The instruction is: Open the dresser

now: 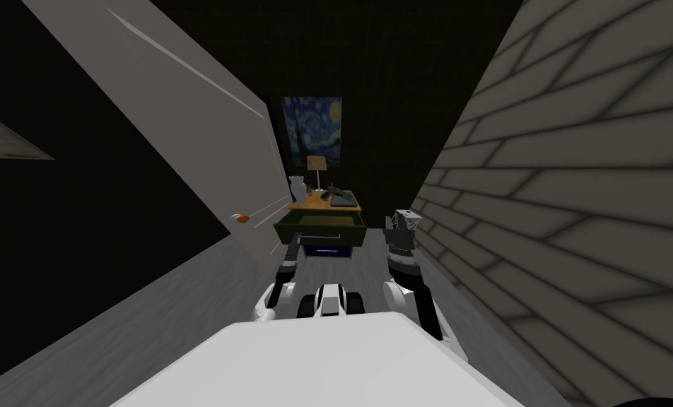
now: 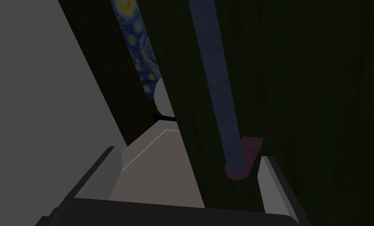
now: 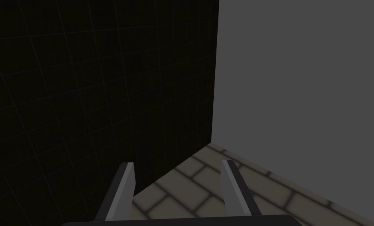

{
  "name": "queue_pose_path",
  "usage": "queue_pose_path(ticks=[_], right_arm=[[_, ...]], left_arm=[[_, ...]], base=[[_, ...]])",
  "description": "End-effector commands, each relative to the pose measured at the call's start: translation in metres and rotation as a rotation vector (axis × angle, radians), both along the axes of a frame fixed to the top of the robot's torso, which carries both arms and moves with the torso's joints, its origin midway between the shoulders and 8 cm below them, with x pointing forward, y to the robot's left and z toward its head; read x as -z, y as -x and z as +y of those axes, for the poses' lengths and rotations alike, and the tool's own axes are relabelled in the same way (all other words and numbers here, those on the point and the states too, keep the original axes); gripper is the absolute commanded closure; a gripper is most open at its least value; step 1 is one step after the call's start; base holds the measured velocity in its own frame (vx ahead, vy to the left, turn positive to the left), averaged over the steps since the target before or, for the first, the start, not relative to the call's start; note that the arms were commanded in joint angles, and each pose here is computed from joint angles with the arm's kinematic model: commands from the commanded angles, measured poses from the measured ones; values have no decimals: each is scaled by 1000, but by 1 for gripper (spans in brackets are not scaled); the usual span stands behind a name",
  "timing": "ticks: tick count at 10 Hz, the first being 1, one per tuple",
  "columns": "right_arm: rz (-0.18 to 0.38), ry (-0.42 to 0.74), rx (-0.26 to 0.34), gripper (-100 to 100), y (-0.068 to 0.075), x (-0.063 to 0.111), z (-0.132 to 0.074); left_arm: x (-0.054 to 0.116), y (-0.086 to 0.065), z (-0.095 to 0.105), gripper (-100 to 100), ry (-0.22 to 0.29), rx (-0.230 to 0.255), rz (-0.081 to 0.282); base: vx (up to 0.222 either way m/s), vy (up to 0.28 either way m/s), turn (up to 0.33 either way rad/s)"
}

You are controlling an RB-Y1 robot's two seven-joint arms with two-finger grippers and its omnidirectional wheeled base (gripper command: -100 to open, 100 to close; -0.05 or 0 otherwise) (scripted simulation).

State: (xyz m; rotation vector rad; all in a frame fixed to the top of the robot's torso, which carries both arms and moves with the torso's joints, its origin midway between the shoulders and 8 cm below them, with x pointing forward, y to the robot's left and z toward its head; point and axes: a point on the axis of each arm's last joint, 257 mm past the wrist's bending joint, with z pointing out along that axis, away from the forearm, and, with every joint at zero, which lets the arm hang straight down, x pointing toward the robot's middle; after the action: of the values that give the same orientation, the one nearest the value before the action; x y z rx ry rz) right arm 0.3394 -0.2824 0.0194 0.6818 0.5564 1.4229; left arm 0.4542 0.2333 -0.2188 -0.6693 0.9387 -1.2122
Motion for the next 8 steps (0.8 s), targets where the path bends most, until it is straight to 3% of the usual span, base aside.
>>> queue_pose_path(ticks=[1, 2, 3, 8], right_arm=[[0, 0, 0, 0, 0, 0, 0], [0, 0, 0, 0, 0, 0, 0], [0, 0, 0, 0, 0, 0, 0], [0, 0, 0, 0, 0, 0, 0]], left_arm=[[-16, -22, -1, -100, -1, 6, 0], [-5, -16, -2, -100, 0, 4, 15], [-4, -17, -2, 0, 0, 3, 23], [1, -16, -1, 0, 0, 0, 36]], base=[[-80, -7, 15], [-31, -3, 1], [0, 0, 0], [0, 0, 0]])
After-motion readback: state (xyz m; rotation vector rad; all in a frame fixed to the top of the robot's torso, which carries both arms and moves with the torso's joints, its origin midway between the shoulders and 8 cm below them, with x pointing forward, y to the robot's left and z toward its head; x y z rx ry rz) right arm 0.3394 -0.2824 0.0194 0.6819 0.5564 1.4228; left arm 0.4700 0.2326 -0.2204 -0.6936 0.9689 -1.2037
